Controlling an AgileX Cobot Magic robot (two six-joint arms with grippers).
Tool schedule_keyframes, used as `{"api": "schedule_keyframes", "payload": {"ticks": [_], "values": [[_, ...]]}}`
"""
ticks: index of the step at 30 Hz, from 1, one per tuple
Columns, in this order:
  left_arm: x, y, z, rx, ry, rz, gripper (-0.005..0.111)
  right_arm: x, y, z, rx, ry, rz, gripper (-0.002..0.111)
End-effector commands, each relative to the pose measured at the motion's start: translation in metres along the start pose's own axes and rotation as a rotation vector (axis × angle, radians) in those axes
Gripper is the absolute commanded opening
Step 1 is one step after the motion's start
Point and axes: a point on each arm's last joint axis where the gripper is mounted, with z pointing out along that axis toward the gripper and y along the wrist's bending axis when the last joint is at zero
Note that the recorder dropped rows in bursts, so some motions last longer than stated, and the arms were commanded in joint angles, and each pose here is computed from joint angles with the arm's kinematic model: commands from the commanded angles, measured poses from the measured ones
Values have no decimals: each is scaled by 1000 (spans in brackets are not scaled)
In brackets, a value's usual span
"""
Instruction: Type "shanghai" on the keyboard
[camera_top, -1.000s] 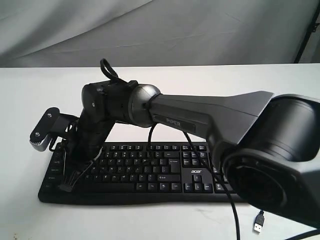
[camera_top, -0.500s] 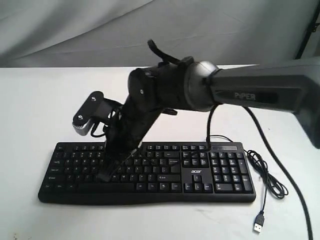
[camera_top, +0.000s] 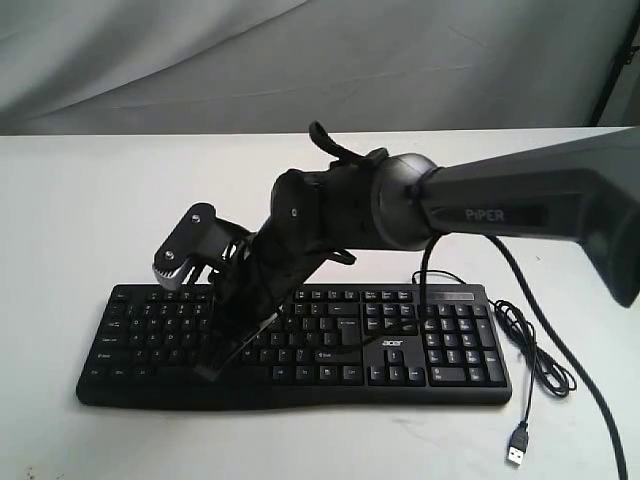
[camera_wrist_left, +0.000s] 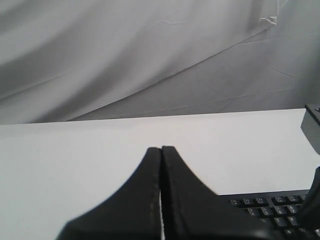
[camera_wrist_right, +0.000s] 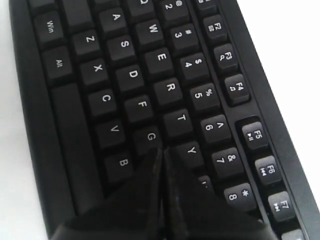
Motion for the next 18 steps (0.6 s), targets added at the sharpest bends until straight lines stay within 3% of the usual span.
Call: {"api": "schedule_keyframes", "payload": {"ticks": [1,18], "values": [[0,0,0,7,-7,-2,0,0,-1,1,11,-17,-6,0],[0,0,0,7,-7,-2,0,3,-1,10,1,-8,12,0]]}}
